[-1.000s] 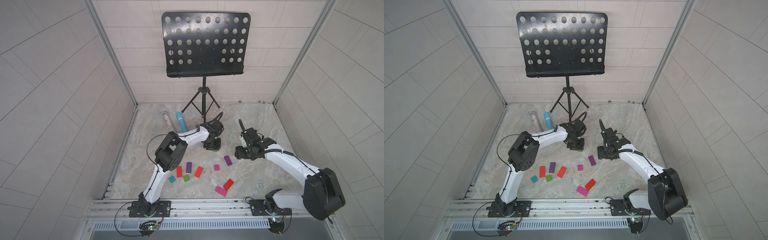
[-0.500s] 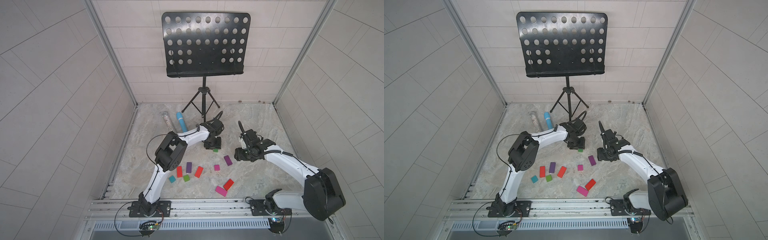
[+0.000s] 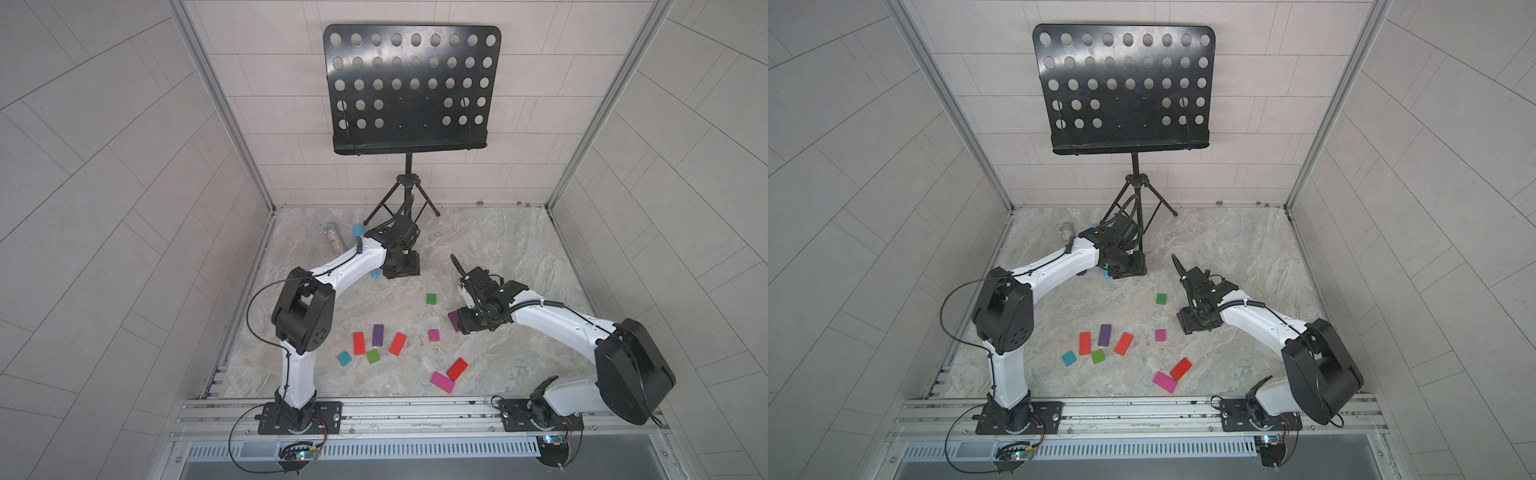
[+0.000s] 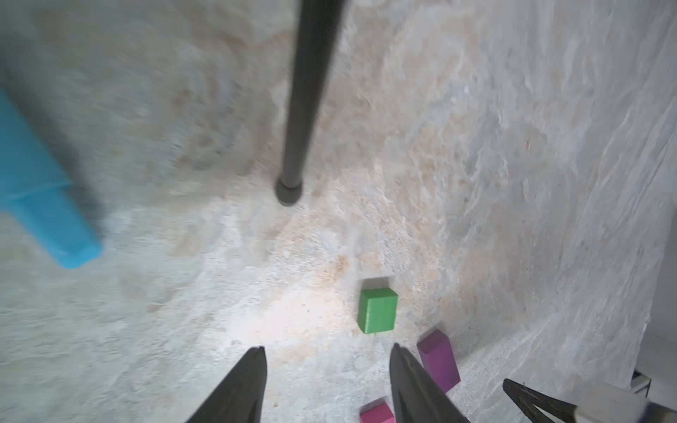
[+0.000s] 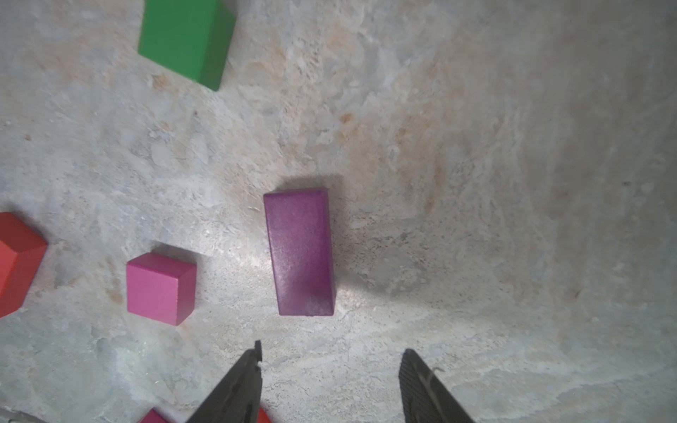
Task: Assemble the number 7 with building blocks
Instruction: Place the building block at the center of the board, then pick up the building block from the center of the board.
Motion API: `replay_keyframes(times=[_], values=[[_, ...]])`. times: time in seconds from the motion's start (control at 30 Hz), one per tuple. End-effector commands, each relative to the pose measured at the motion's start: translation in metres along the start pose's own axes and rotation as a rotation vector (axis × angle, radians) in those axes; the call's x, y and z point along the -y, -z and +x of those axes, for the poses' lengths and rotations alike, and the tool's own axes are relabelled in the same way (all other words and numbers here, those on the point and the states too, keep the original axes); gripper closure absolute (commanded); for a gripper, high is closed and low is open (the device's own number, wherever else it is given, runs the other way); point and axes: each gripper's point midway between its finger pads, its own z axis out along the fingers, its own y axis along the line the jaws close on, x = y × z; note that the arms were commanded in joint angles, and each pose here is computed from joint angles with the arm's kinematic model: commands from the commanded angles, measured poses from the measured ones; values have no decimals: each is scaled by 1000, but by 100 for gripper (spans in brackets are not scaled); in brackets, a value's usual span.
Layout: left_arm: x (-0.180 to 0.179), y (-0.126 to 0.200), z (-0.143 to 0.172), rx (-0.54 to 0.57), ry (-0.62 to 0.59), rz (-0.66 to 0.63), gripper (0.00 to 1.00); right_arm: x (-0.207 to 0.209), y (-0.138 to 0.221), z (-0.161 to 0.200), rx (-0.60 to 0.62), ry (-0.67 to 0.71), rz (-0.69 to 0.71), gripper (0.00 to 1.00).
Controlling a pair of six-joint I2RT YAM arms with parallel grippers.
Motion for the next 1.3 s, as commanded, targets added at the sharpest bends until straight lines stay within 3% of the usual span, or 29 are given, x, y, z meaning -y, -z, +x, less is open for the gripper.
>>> replay_keyframes(times=[0.0,0.17,0.5,1.03,1.27], values=[[-35,4,12,-31,13,-71,40,1,2,-11,7,12,37,37],[-64,9,14,-22,74,-78,39,-4,-11,-17,-34,29,45,37],[-68,18,12,-3,58,-81,39,-8,-29,-13,-101,38,56,43],[-65,27,6,12,30,-48,36,-5,-47,-1,-180,25,72,64],[-65,26,6,7,29,-43,36,-6,-45,-5,-160,16,73,72]])
